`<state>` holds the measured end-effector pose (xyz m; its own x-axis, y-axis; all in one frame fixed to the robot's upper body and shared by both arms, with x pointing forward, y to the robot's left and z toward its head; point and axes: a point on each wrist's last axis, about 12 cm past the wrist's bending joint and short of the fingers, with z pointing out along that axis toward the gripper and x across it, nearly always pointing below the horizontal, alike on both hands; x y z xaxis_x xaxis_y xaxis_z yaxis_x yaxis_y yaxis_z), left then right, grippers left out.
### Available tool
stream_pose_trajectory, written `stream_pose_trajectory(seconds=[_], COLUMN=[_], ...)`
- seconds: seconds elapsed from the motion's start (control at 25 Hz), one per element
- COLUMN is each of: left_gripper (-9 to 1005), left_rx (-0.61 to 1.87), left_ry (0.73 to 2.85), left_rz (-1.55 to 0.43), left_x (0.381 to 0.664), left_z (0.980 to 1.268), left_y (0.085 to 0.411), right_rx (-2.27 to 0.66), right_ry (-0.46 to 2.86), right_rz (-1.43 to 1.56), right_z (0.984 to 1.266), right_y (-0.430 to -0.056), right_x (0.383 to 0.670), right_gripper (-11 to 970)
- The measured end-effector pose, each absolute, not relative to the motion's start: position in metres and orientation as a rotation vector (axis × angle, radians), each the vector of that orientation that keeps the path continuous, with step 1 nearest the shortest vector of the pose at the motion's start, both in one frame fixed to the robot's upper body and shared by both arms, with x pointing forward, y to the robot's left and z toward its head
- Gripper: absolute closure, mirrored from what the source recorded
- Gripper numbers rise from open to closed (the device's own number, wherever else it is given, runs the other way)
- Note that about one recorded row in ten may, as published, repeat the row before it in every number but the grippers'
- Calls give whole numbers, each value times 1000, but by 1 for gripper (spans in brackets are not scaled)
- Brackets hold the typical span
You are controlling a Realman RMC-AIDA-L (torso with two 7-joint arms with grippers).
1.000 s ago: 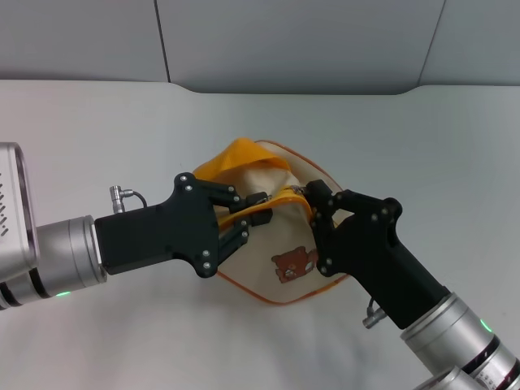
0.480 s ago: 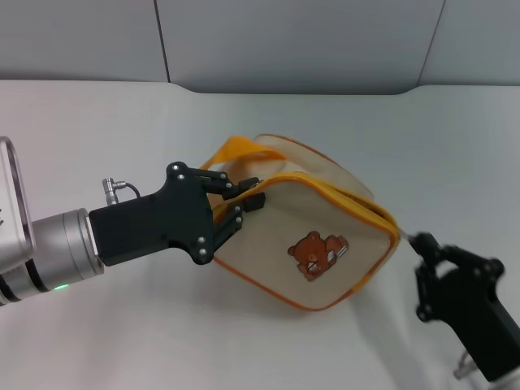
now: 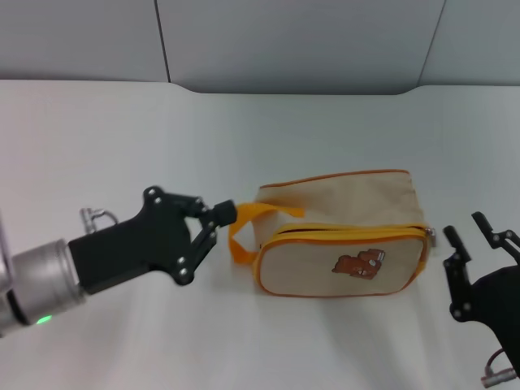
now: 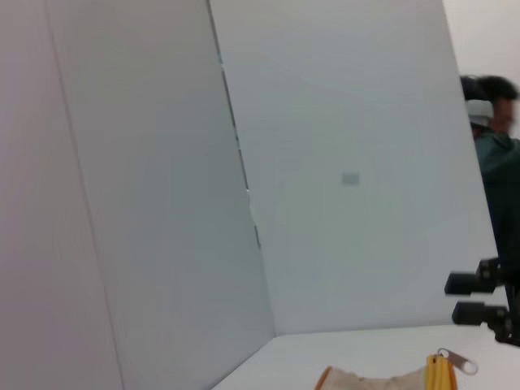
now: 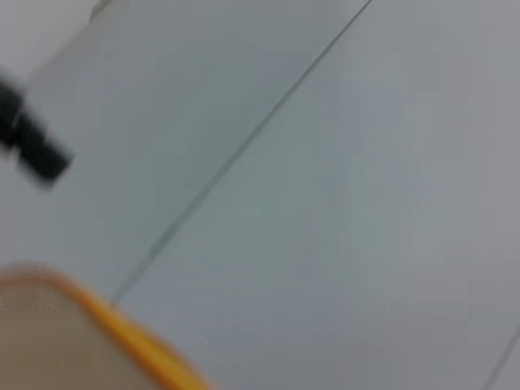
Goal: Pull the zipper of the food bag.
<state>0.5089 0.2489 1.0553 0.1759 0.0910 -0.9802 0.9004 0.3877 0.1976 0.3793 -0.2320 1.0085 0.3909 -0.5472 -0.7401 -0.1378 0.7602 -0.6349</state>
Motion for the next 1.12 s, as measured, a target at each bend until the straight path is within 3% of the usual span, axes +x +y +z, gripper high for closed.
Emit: stream_pose_trajectory(seconds=[0.12, 0.28, 0.36, 0.44, 0.64, 0.84, 1.12], left_gripper=[982, 997, 946, 895, 764, 620, 335], left_rx=[992, 933, 953, 965, 1048, 1124, 1133], left_ry=[1275, 1301, 1344, 1358, 1388, 1389, 1386], left_rz=[-773, -857, -896, -908, -969, -1014, -1027], left_x=[493, 478, 475, 475, 474, 470, 467], left_z=[1051, 1049, 1046, 1046, 1048, 1047, 1047], left_y=[258, 266, 267, 268, 270, 266, 266], right_rx=[-646, -571, -569, -581, -811, -1090, -1108], right_ry=[1130, 1114, 1145, 1172, 1360, 1461, 1459], right_rz=[-160, 118, 500, 639, 1059, 1123, 1146], right_z=[1014, 1024, 1034, 1037, 1051, 1070, 1074], right_y=[-229, -243, -268, -277, -297, -294, -292], right_x=[378, 382, 397, 405, 442, 459, 466], right_gripper=[878, 712, 602, 467, 246, 116, 117])
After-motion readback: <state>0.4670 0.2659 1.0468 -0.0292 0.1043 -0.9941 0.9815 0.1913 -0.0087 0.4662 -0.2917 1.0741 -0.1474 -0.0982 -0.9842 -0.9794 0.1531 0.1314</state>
